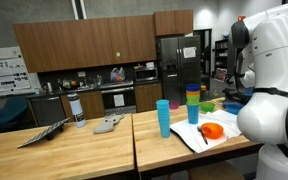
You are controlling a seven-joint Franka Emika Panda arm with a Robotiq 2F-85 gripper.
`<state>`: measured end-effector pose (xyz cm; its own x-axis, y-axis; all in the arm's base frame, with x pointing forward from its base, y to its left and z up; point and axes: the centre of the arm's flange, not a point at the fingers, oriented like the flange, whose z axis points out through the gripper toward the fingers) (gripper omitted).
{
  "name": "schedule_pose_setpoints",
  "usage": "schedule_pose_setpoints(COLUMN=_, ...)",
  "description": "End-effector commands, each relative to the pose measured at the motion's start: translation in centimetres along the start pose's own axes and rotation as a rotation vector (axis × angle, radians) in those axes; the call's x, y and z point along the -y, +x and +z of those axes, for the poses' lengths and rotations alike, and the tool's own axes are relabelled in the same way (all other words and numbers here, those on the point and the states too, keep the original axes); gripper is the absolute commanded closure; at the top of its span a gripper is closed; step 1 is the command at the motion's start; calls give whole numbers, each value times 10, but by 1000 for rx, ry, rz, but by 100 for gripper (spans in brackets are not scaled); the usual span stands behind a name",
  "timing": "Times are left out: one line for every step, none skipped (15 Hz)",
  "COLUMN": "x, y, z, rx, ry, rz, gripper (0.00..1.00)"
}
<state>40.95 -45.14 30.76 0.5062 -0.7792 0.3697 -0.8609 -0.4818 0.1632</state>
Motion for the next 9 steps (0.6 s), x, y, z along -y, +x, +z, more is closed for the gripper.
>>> schedule_pose_setpoints(x=8, y=6, z=3, rx=-7, ry=-47, rz=0, gripper=0)
schedule_pose_setpoints(x=10, y=8, z=5, rx=-12, ry=-46, rz=3, gripper=0)
schedule_pose_setpoints(x=12, y=8, z=6, rx=-17, ry=-47, rz=4, gripper=0)
schedule_pose_setpoints(x=14, y=8, z=8, rx=-20, ry=-49, rz=5, gripper=0)
schedule_pose_setpoints(x=17, y=9, z=9, rx=-21, ry=-49, rz=1, gripper=0)
schedule_pose_setpoints(x=20, y=9, z=11, rx=-24, ry=-51, rz=0, gripper=0)
schedule_pose_setpoints(x=22, y=9, z=12, rx=-24, ry=-53, rz=0, gripper=0)
schedule_pose_setpoints(x=24, y=9, z=13, rx=-26, ry=-53, rz=-1, gripper=0)
schedule_pose_setpoints(x=26, y=9, z=15, rx=-25, ry=-54, rz=-2, gripper=0)
